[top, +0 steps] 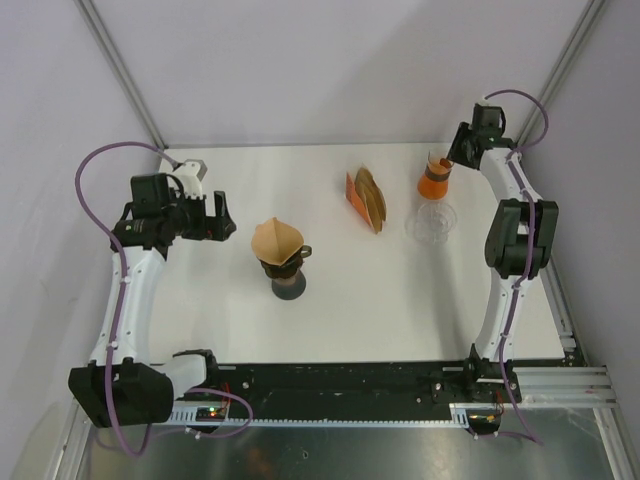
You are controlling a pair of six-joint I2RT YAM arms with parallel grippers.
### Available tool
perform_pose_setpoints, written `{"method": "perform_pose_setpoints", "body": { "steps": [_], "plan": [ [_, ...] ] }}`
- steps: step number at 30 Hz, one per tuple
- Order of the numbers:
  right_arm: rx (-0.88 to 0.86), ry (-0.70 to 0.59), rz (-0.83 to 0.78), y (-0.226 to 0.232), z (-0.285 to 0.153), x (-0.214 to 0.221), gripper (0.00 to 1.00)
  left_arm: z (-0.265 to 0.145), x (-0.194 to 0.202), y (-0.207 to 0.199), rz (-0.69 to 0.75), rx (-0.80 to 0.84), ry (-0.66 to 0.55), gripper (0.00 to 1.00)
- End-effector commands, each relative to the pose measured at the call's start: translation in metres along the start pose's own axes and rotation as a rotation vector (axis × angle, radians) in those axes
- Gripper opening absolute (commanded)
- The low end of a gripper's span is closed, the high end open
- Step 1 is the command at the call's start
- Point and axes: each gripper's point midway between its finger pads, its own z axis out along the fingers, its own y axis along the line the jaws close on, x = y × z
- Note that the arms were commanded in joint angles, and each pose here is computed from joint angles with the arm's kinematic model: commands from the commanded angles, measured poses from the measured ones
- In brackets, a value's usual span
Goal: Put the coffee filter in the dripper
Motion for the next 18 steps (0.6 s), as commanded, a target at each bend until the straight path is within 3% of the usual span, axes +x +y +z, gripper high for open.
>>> {"method": "perform_pose_setpoints", "body": {
  "steps": [1,6,10,18],
  "plan": [
    [0.072,-0.002,-0.057,-0.004,0.004,-0.005,0.39,-0.008,-0.021,0.005,0.031,-0.024,-0.055,1.00],
    [0.075,0.021,-0.078,-0.005,0.007,0.003,0.27,-0.008,-0.022,0.005,0.034,-0.022,-0.058,1.00],
    [0.082,0.002,-0.102,-0.003,-0.003,-0.004,0.03,-0.009,-0.022,0.004,0.034,-0.020,-0.058,1.00],
    [0.117,-0.192,-0.138,-0.005,-0.074,-0.073,0.00,-0.011,-0.021,0.002,0.044,-0.014,-0.066,1.00]
  ]
}}
